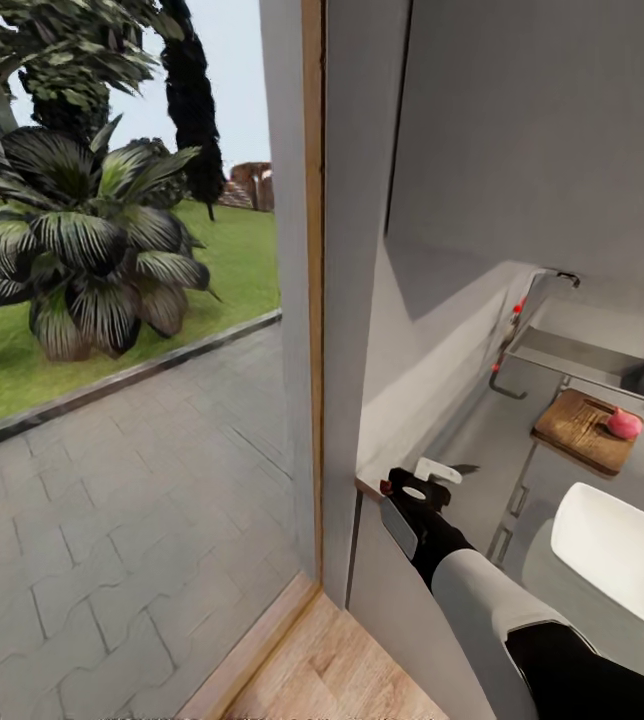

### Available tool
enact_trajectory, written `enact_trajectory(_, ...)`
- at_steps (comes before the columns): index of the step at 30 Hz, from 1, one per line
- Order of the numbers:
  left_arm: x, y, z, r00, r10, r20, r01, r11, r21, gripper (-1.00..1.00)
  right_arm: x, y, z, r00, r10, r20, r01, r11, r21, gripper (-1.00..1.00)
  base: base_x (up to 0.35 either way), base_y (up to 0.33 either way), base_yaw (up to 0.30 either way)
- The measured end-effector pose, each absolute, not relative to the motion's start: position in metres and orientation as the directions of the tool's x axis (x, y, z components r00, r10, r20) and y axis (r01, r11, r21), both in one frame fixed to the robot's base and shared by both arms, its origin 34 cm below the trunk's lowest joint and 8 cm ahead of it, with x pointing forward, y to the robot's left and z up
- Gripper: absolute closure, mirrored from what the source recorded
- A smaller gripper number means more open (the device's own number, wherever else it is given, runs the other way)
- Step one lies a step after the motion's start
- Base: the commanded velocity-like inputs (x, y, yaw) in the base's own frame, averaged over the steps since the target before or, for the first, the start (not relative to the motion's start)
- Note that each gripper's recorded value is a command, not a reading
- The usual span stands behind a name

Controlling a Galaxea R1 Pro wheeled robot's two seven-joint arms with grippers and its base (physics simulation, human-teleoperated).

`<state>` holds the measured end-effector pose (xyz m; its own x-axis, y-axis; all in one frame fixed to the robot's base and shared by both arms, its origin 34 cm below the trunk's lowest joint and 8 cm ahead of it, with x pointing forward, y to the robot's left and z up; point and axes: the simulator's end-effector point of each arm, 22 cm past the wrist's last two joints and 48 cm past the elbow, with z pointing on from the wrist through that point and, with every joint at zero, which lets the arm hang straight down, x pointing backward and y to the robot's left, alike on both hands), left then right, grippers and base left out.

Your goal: In the kitchen, take the Vidalia onion out of the sink, dice it on the chopping board with the paring knife, put the diced onion into the bowl on the countertop, then place both the paring knife and the chopping board into the sink.

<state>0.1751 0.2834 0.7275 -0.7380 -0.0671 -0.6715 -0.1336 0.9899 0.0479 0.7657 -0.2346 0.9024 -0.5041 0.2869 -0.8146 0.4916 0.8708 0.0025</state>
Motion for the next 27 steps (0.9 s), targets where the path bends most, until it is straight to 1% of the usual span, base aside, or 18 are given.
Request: enact_trajectory(27, 0.1711, 0.2832, 0.7266, -0.747, -0.067, -0.661, -0.133, 0.990, 0.049, -1.00, 0.7682, -0.2339, 0.8991, -0.501, 0.299, -0.812, 0.495, 0.869, 0.015, -1.00, 0.000, 0.000, 0.000)
